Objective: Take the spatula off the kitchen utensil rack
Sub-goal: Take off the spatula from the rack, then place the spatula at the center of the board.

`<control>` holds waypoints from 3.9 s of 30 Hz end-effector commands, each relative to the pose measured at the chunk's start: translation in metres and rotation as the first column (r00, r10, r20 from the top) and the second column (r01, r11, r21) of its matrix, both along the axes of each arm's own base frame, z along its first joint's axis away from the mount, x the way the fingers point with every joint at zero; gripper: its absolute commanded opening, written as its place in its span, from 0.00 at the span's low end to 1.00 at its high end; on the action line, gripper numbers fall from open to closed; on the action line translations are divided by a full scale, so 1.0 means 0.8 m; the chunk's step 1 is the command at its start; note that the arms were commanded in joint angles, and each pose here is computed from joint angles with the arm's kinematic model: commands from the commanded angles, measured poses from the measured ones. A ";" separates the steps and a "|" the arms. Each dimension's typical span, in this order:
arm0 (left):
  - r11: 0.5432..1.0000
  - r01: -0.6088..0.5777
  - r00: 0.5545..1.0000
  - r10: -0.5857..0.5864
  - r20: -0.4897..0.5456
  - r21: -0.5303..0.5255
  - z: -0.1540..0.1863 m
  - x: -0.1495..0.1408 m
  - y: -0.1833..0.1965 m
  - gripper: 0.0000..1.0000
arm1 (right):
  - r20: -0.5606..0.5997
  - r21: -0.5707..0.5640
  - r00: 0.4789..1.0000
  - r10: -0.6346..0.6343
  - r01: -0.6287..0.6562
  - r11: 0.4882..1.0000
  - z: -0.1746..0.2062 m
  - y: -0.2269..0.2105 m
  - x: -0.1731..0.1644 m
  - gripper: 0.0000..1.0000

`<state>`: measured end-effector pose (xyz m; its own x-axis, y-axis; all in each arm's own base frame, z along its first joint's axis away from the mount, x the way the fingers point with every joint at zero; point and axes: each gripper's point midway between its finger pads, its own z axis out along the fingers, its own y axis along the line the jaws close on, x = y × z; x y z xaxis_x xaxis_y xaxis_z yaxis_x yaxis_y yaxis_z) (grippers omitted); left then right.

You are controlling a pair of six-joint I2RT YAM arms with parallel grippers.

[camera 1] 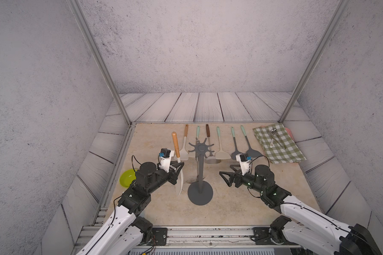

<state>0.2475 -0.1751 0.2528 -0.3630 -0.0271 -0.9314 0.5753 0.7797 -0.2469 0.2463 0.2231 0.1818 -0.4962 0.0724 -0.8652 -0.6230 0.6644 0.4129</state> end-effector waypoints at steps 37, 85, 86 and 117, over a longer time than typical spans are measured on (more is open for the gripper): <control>0.691 -0.370 0.653 0.669 -0.356 0.621 -0.138 0.296 0.129 0.00 | 0.084 -0.113 0.958 -0.274 0.283 0.953 -0.016 -0.068 0.017 0.99; 0.731 -0.123 0.526 0.621 -0.581 0.671 -0.313 0.383 0.094 0.06 | 0.028 -0.125 0.973 -0.227 0.229 0.965 -0.031 -0.048 0.026 0.99; 0.733 -0.121 0.527 0.619 -0.582 0.670 -0.312 0.383 0.094 0.08 | 0.030 -0.125 0.974 -0.226 0.228 0.966 -0.030 -0.048 0.026 0.99; 0.795 -0.342 0.647 0.586 -0.488 0.501 -0.064 0.284 0.116 0.64 | 0.025 -0.100 0.987 -0.160 0.162 0.982 -0.021 -0.036 0.015 0.99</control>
<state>0.4888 -0.0868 0.1986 -0.8736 -0.0380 -0.4852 -0.0287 0.9992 -0.0265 0.2584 0.1897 0.1466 -0.4986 0.0445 -0.8657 -0.4837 0.8144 0.3205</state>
